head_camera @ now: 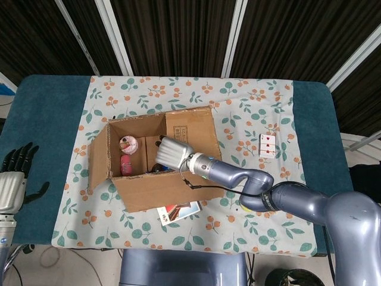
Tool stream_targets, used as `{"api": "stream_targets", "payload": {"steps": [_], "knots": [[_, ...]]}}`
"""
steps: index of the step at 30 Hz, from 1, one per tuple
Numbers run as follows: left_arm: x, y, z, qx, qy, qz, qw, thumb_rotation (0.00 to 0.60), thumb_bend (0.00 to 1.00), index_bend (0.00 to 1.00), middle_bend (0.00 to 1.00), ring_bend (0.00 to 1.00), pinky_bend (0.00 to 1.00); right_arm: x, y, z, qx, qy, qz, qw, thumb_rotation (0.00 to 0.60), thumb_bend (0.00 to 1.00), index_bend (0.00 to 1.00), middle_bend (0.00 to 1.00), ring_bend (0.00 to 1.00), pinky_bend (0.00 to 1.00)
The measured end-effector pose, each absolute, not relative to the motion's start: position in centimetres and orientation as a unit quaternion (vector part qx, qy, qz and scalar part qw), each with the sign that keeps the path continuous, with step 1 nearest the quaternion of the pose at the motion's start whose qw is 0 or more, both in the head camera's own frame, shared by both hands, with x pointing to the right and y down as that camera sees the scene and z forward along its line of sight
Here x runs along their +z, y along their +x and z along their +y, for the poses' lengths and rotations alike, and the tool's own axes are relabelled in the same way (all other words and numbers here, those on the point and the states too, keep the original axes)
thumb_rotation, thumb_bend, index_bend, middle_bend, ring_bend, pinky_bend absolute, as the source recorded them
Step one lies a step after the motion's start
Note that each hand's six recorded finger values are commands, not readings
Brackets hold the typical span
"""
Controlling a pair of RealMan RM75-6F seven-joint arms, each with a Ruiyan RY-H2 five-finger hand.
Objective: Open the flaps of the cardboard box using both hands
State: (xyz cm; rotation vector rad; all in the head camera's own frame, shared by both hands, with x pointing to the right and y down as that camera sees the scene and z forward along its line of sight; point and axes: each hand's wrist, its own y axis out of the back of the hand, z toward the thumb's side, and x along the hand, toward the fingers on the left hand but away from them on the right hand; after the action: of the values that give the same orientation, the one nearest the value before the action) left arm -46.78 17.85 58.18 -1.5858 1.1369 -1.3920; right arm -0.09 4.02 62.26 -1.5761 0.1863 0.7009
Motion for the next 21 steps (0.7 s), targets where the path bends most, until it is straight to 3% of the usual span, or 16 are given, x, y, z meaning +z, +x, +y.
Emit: {"api": "stream_targets", "payload": {"steps": [21], "knots": [[58.2, -46.6, 18.0, -0.539, -0.621, 0.441, 0.361, 0.6, 0.25, 0.0, 0.0, 0.0, 0.01, 57.2, 1.4, 2.6, 0.295, -0.63, 0.096, 0.712, 0.6, 1.0, 0.64, 0.49, 0.26, 0.29]]}}
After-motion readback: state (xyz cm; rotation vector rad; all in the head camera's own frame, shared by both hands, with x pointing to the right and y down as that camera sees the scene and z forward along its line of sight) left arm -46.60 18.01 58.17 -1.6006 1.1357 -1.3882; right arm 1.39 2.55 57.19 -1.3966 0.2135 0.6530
